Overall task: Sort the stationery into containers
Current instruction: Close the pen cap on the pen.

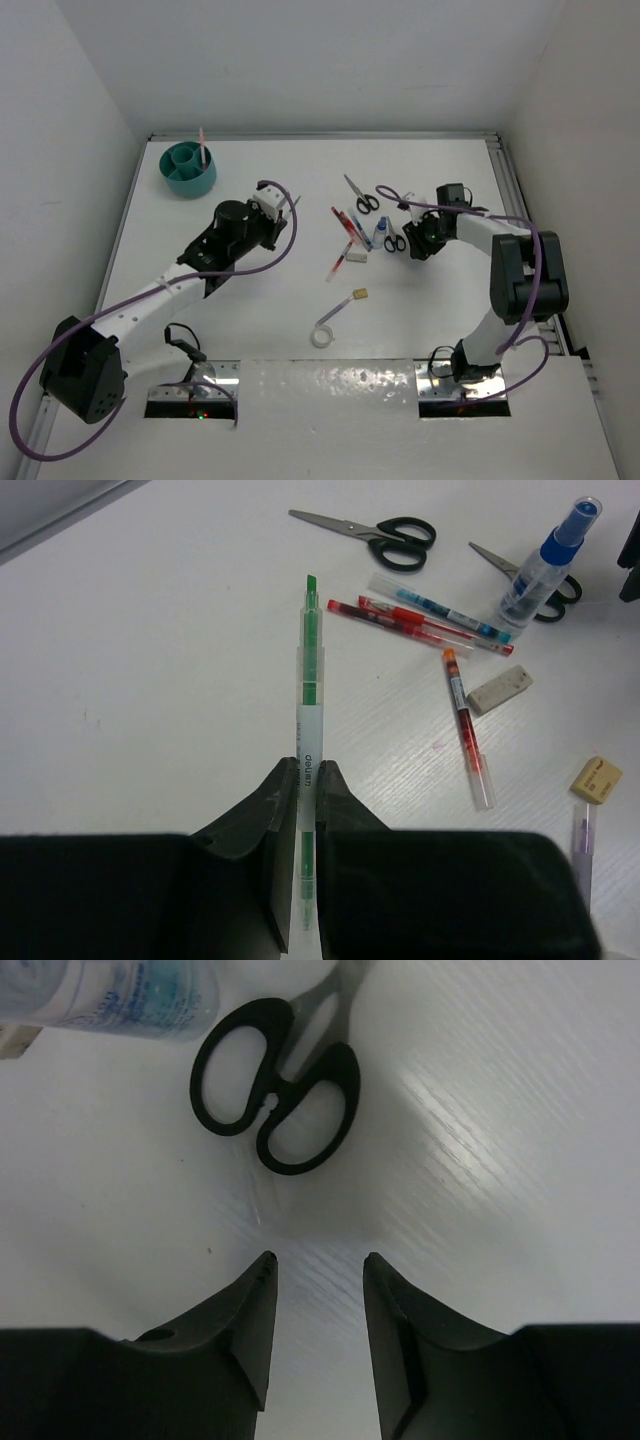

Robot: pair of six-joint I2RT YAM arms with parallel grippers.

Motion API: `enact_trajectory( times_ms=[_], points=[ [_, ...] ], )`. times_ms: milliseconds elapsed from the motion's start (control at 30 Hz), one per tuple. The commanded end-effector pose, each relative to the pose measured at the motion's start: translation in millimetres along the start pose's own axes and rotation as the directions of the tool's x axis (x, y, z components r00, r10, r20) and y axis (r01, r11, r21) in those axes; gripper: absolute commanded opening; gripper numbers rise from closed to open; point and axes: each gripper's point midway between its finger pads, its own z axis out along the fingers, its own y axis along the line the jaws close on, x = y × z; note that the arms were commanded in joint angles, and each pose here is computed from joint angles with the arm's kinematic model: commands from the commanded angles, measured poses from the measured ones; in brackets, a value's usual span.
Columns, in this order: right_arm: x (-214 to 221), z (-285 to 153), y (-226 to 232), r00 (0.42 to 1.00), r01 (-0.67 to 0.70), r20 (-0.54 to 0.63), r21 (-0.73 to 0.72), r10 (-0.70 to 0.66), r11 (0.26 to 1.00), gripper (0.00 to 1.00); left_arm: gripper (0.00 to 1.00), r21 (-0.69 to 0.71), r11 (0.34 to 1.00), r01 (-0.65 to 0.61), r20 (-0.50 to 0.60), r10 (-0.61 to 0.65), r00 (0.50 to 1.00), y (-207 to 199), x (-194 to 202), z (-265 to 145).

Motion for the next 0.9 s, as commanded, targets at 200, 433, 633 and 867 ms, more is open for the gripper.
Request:
enact_trajectory(
  times_ms=[200,433,633,867],
  points=[
    [-29,7,6,0.988,0.137,0.084,-0.088,-0.129,0.987,0.39,0.00,-0.024,1.000,0.011,0.091,-0.008,0.996,8,-25,-4],
    [-23,18,12,0.985,0.172,0.022,-0.076,-0.170,0.982,0.37,0.00,-0.030,0.999,0.011,0.092,-0.009,0.996,10,-26,-2],
    [-22,21,14,0.983,0.184,0.007,-0.070,-0.184,0.981,0.37,0.00,-0.046,0.999,0.010,0.100,-0.006,0.995,13,-26,-3],
    [-23,22,13,0.982,0.190,-0.004,-0.068,-0.191,0.979,0.37,0.00,-0.050,0.999,0.015,0.098,-0.010,0.995,14,-23,-4]
  ],
)
